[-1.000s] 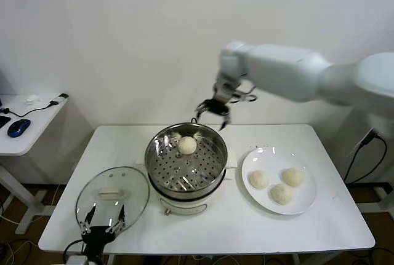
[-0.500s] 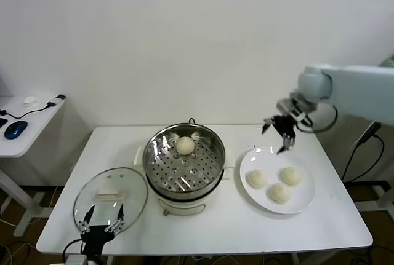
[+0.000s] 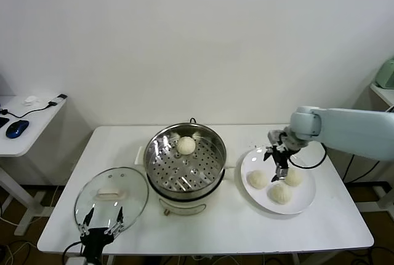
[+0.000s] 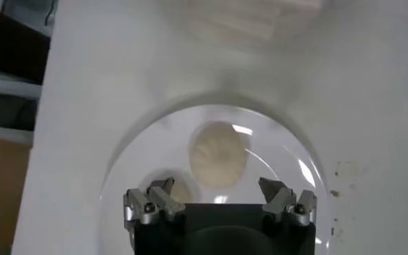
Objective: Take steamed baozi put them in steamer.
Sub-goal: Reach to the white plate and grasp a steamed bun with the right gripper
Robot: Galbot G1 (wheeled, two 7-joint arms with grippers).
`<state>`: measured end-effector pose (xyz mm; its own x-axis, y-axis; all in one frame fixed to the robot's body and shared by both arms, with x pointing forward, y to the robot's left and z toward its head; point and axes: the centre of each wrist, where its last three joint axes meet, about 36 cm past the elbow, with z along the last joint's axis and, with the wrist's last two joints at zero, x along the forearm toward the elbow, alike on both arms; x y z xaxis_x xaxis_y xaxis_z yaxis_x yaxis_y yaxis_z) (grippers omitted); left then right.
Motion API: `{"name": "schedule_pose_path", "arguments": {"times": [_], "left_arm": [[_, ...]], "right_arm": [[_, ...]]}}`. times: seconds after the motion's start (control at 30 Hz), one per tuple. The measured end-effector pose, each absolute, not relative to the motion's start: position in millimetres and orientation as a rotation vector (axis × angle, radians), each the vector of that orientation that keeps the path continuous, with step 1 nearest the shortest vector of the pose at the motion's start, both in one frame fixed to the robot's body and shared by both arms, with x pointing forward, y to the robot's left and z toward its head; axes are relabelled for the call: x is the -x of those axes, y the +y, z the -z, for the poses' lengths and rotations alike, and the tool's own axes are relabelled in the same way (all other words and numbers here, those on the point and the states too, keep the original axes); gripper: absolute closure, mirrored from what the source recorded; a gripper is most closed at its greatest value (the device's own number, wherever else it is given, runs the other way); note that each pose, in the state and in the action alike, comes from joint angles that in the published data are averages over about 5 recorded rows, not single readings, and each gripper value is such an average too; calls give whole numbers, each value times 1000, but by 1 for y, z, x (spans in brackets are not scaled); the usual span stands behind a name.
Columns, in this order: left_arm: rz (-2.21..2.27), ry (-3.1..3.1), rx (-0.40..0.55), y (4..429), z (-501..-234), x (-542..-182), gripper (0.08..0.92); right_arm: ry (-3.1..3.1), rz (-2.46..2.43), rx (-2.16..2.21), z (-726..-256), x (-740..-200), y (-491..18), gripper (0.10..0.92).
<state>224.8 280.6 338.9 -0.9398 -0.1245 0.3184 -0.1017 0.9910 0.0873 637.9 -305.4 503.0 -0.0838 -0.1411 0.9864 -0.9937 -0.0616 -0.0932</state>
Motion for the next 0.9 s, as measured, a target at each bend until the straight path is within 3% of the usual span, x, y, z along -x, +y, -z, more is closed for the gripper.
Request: {"name": "schedule_pose_path", "arguments": {"times": [0.5,0.73,0.9], "left_arm": [[107,-2803,-171,281,-339,-222,177],[108,-2803,-173,281,-339,-221,177],[109,-2806,-173,281,-340,-221,177]], "right_arm": [[-1368,-1213,-1273,-458,-642,-291,207],[-1368,-1206,-1267,-456,-643,-290,335],[-1377,-1201,-1271,-460,-645,-289,372]]}}
